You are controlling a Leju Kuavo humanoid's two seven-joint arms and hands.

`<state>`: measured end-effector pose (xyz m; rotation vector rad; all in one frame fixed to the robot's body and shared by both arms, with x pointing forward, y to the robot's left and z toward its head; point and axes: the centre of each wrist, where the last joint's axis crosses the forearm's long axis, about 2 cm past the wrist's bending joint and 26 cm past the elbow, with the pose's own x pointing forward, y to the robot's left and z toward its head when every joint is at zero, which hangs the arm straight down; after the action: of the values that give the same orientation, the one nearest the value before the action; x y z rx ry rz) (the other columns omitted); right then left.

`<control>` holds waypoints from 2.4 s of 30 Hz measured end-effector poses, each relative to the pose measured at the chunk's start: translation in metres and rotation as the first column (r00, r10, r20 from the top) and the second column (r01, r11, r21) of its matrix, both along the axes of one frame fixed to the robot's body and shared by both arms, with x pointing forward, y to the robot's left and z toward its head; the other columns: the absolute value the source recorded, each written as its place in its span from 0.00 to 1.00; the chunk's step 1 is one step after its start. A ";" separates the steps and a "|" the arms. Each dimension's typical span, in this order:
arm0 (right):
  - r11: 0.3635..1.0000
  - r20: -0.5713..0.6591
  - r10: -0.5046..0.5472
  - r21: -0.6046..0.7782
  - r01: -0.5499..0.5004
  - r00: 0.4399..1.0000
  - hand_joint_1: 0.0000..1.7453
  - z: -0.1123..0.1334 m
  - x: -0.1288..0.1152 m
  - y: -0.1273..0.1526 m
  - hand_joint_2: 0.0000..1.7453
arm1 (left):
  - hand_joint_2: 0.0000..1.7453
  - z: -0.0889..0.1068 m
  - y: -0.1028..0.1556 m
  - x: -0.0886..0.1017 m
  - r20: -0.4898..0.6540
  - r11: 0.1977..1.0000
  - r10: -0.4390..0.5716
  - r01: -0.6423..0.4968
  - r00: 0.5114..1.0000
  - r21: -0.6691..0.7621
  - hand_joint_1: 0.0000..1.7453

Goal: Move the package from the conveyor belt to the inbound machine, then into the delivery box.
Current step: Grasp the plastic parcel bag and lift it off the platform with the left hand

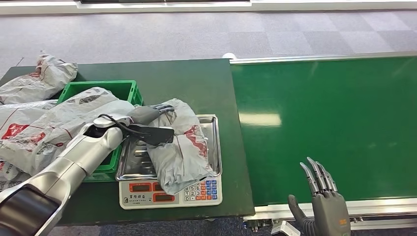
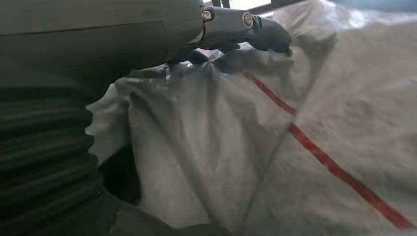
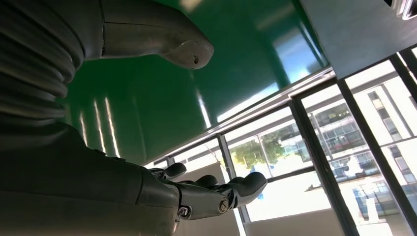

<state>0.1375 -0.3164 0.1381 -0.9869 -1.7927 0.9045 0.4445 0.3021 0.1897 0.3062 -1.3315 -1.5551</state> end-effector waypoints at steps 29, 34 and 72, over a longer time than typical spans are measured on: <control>1.000 0.035 -0.007 0.031 0.006 0.999 0.00 0.003 -0.002 -0.004 1.00 | 1.00 -0.025 0.015 -0.023 -0.022 0.991 -0.086 0.088 0.996 0.100 1.00; 1.000 0.049 -0.004 0.030 0.003 0.999 0.00 0.003 -0.002 -0.004 1.00 | 1.00 -0.023 0.016 -0.025 -0.012 0.990 -0.096 0.096 0.995 0.107 1.00; 1.000 0.067 -0.020 0.001 0.020 0.998 0.00 0.007 -0.011 0.002 1.00 | 1.00 0.068 -0.024 -0.004 0.511 0.974 -0.114 -0.005 0.852 0.226 1.00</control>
<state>0.1266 -0.3144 0.1454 -1.0443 -1.8351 0.8685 0.4402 0.2784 0.2581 0.8912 -1.5864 -1.7425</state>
